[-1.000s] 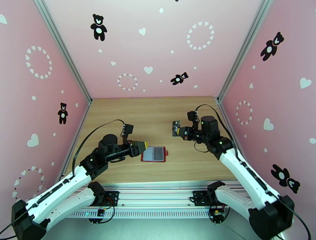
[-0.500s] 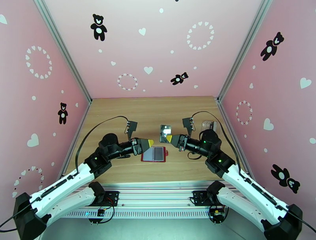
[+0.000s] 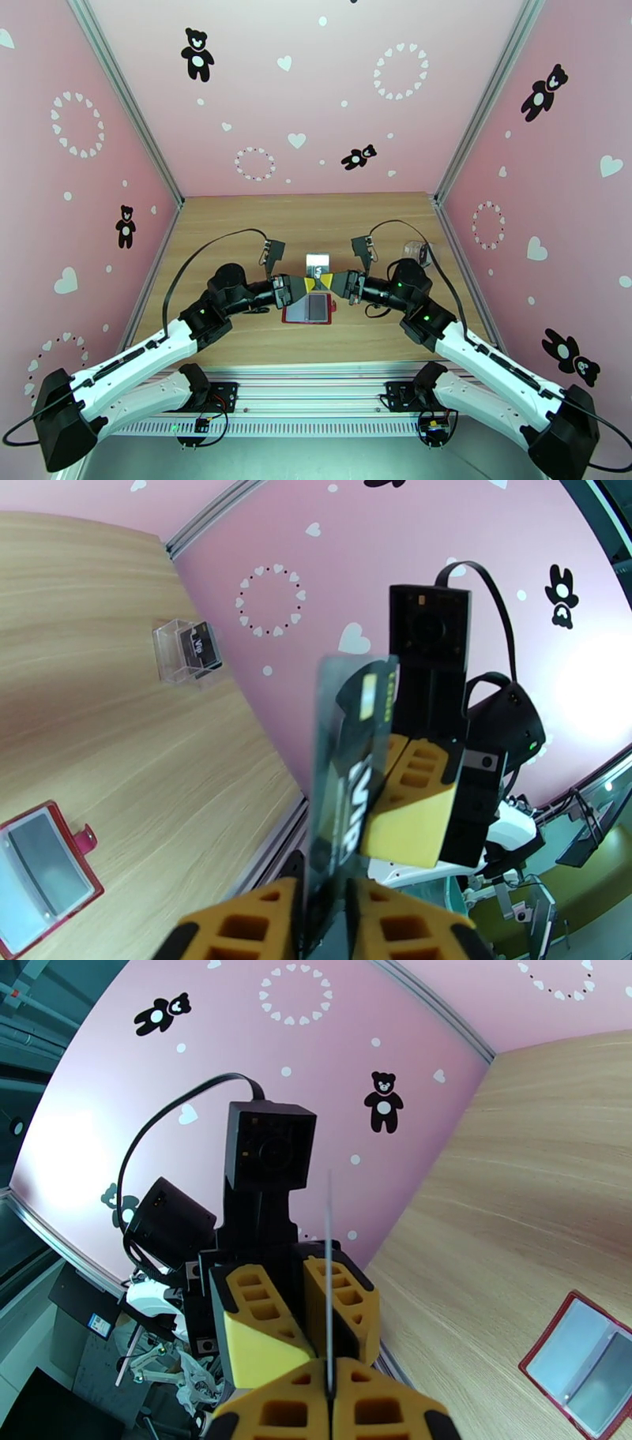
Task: Put the credit cards into the card holder
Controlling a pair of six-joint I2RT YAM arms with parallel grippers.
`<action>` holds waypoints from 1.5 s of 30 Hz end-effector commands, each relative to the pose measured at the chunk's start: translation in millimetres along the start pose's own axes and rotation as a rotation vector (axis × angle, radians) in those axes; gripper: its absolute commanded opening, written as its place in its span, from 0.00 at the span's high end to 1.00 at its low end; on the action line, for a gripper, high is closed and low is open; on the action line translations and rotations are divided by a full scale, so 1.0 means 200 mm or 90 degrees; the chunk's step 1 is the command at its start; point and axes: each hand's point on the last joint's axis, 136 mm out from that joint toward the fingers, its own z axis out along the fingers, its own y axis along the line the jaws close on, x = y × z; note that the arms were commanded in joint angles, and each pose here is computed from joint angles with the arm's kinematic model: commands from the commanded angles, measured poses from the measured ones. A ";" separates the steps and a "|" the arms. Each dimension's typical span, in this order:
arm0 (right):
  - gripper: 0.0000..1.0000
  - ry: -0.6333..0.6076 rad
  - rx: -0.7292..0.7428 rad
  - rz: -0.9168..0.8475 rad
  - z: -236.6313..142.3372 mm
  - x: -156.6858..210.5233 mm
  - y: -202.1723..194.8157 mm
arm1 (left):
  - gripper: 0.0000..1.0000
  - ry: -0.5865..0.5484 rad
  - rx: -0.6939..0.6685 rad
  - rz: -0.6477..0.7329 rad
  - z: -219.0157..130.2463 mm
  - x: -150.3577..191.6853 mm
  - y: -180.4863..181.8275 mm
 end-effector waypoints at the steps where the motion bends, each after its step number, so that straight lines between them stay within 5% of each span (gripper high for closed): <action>1: 1.00 0.014 -0.030 -0.008 0.02 0.02 0.05 | 0.87 0.000 0.048 0.010 0.00 -0.02 -0.11; 4: 1.00 0.026 -0.023 -0.008 0.03 0.03 0.03 | 0.98 0.002 0.044 0.007 -0.01 -0.02 -0.10; 6: 0.77 0.029 -0.027 -0.023 0.03 0.02 0.05 | 1.00 0.009 0.036 0.001 -0.01 0.00 -0.09; 9: 0.69 0.028 -0.037 -0.055 0.01 0.00 0.10 | 1.00 0.030 0.023 -0.021 -0.01 0.04 -0.05; 22: 0.76 0.027 -0.045 -0.066 0.01 -0.01 0.13 | 1.00 0.057 0.033 -0.018 -0.07 0.12 -0.05; 35: 0.98 0.038 -0.066 -0.060 0.01 0.00 0.16 | 1.00 0.050 0.010 -0.018 -0.08 0.11 -0.02; 36: 1.00 0.039 -0.063 -0.060 0.02 0.00 0.15 | 0.97 0.048 0.001 -0.018 -0.08 0.11 -0.01; 38: 1.00 0.043 -0.048 -0.057 0.02 0.01 0.12 | 0.68 0.040 -0.037 -0.015 -0.09 0.10 0.04; 41: 1.00 0.064 0.014 -0.043 0.04 0.03 0.01 | 0.39 0.010 -0.130 -0.013 -0.14 0.06 0.16; 45: 1.00 0.099 0.124 0.039 0.07 0.08 -0.28 | 0.31 -0.025 -0.271 -0.086 -0.27 0.02 0.47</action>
